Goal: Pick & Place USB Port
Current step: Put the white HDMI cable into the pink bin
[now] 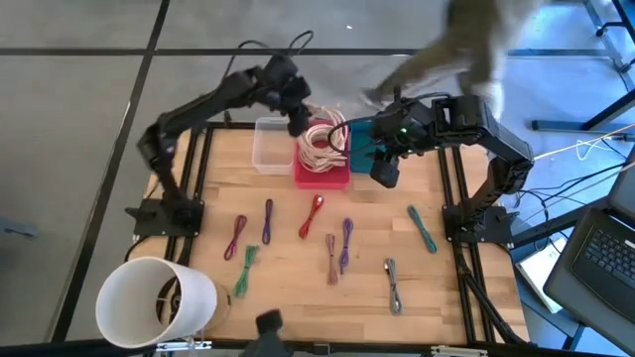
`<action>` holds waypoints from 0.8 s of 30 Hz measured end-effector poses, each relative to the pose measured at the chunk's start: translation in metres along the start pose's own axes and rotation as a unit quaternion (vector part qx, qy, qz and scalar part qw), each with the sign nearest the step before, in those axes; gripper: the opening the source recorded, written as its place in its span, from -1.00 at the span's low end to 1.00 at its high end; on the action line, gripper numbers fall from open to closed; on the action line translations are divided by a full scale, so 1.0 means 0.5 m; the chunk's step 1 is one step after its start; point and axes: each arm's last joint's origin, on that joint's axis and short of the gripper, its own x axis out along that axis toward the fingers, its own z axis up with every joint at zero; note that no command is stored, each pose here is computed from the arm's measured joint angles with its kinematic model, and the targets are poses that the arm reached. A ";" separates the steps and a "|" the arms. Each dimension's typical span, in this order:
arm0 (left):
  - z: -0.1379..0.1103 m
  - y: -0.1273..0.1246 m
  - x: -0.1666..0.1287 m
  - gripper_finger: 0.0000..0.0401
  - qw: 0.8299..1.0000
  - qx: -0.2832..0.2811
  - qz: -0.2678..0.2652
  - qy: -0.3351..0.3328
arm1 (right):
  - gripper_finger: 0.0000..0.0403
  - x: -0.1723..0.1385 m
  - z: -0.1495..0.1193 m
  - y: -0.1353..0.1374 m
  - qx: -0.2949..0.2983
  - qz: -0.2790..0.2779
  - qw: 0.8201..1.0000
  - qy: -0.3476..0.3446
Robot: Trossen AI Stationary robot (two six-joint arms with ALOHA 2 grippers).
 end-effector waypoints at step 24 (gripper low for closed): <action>-0.075 0.106 0.332 -0.95 0.971 -0.062 -0.047 0.227 | -0.18 -0.019 -0.006 -0.007 -0.008 -0.014 1.000 -0.014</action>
